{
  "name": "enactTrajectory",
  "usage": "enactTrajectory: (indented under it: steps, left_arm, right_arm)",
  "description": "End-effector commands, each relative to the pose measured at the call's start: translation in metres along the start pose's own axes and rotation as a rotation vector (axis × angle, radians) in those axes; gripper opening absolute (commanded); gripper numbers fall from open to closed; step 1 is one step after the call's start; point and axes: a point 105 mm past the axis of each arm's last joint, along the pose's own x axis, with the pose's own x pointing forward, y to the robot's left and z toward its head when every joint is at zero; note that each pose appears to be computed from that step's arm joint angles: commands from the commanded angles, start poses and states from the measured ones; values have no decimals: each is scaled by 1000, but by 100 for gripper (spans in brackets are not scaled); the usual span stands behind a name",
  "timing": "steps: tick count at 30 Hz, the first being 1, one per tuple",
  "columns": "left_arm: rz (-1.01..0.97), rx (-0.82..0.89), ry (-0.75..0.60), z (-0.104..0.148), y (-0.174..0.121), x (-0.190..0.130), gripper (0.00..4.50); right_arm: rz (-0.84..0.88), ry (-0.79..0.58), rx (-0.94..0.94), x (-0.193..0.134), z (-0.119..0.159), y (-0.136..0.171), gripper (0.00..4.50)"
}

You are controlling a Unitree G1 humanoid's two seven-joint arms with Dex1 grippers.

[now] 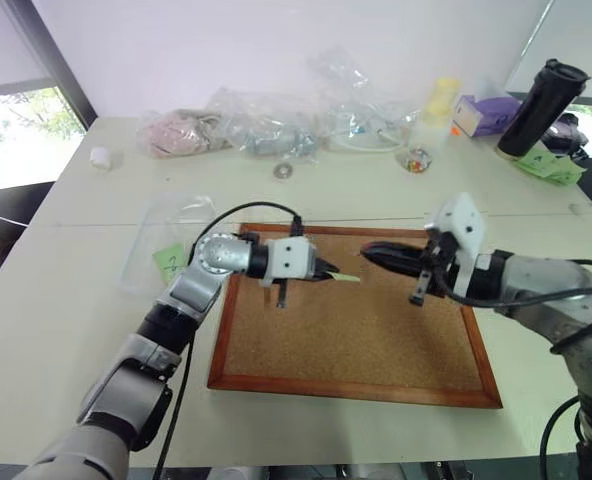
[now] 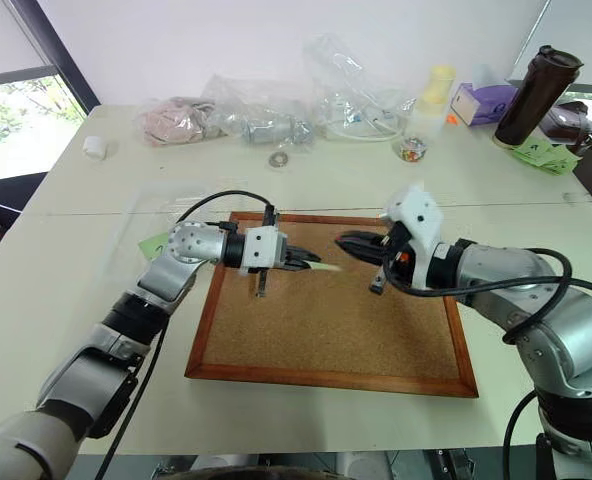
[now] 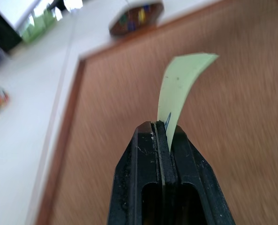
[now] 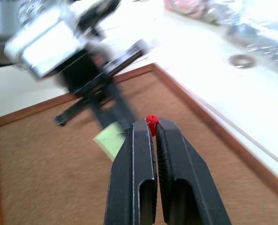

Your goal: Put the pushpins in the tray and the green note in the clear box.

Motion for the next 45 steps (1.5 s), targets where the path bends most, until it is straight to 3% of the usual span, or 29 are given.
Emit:
enactTrajectory:
  steps: [1, 3, 10, 13, 20, 30, 33, 40, 45]
  left_arm:
    - [15, 44, -8, 5, 4, -3, 6]
    - [33, 40, -1, 4, 6, -4, 6]
    - [171, -12, -25, 10, 27, -16, 6]
    - [224, -47, -29, 11, 29, -21, 6]
    - [217, -86, -15, 9, 17, -22, 6]
    - [218, -114, -7, 7, 8, -19, 6]
    - [218, -114, -7, 8, 7, -19, 0]
    - [217, -116, -6, 8, 6, -19, 0]
    - [221, -114, -7, 9, 8, -20, 0]
  right_arm:
    - [-32, -40, -25, -8, 14, -6, 0]
    - [-62, -38, -20, -12, 13, -12, 0]
    - [-393, 44, 63, -64, -31, -78, 0]
    - [-548, 132, 140, -102, -73, -106, 0]
    - [-683, 190, 210, -129, -118, -126, 0]
    - [-745, 220, 265, -132, -146, -135, 0]
    - [-744, 219, 271, -133, -148, -134, 92]
    - [-714, 220, 261, -134, -142, -128, 446]
    - [-649, 151, 215, -130, -106, -120, 446]
